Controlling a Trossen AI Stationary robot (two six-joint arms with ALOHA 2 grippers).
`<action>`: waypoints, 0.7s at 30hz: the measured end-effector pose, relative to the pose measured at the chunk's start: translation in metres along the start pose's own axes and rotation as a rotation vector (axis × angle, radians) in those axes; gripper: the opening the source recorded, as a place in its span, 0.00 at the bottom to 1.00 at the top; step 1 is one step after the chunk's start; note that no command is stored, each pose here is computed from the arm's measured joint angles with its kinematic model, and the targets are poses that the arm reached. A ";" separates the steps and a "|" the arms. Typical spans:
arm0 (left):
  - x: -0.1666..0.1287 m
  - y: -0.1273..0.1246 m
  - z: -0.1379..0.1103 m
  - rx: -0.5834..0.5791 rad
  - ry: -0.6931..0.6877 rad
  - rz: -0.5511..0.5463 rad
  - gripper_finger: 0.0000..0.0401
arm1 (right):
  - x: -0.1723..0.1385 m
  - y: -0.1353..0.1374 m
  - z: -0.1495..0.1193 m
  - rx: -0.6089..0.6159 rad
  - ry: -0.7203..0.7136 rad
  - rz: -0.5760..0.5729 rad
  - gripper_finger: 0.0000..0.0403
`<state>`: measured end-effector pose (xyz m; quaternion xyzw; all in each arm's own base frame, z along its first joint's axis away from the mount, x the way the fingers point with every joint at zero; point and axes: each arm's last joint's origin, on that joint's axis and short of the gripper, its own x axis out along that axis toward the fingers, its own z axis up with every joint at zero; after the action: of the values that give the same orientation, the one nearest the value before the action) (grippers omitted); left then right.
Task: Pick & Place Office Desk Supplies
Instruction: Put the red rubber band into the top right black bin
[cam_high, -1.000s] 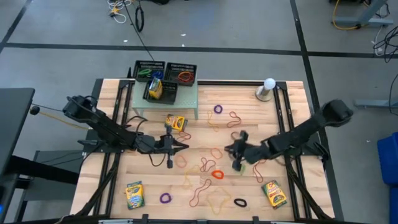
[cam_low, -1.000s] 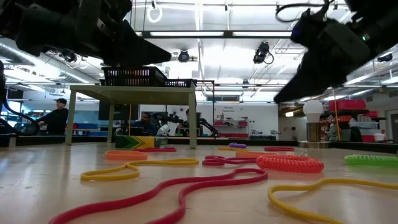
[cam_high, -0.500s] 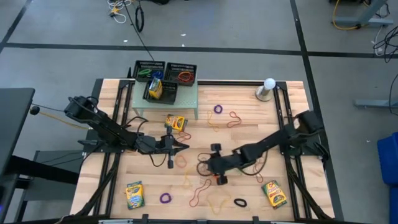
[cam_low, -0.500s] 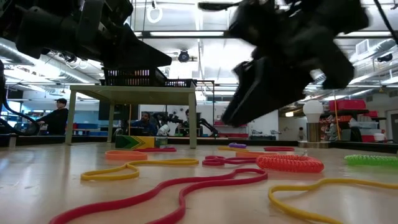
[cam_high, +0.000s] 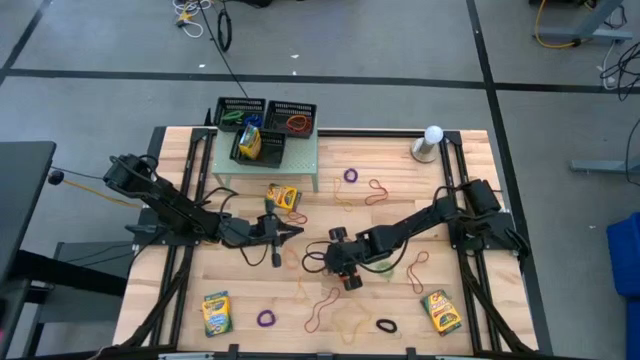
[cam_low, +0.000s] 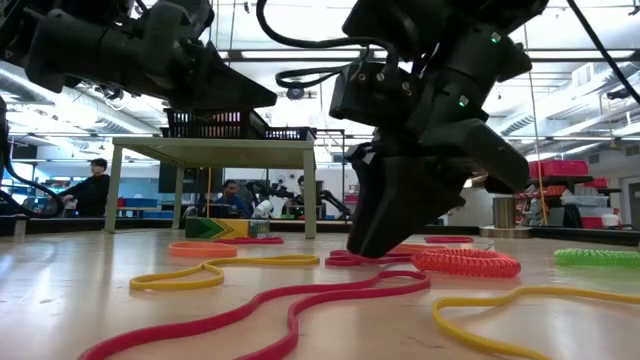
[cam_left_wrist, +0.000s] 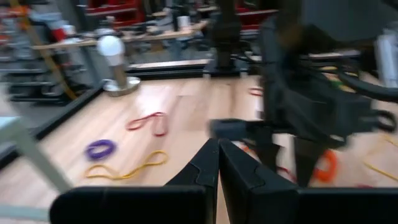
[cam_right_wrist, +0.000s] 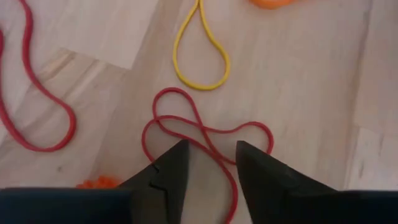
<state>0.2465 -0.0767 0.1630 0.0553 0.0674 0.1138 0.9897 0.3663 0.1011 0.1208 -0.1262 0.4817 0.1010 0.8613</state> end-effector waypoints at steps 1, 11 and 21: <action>0.000 0.001 0.000 -0.002 -0.002 0.028 0.05 | 0.000 -0.001 0.000 0.002 0.000 0.006 0.33; 0.000 0.003 0.003 -0.020 -0.025 0.092 0.05 | 0.003 -0.006 0.000 0.001 -0.007 0.012 0.04; 0.000 0.003 0.003 -0.019 -0.024 0.092 0.05 | -0.032 0.007 0.006 -0.068 -0.003 -0.122 0.01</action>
<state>0.2463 -0.0745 0.1665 0.0502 0.0520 0.1593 0.9846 0.3529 0.1079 0.1503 -0.1842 0.4682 0.0646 0.8618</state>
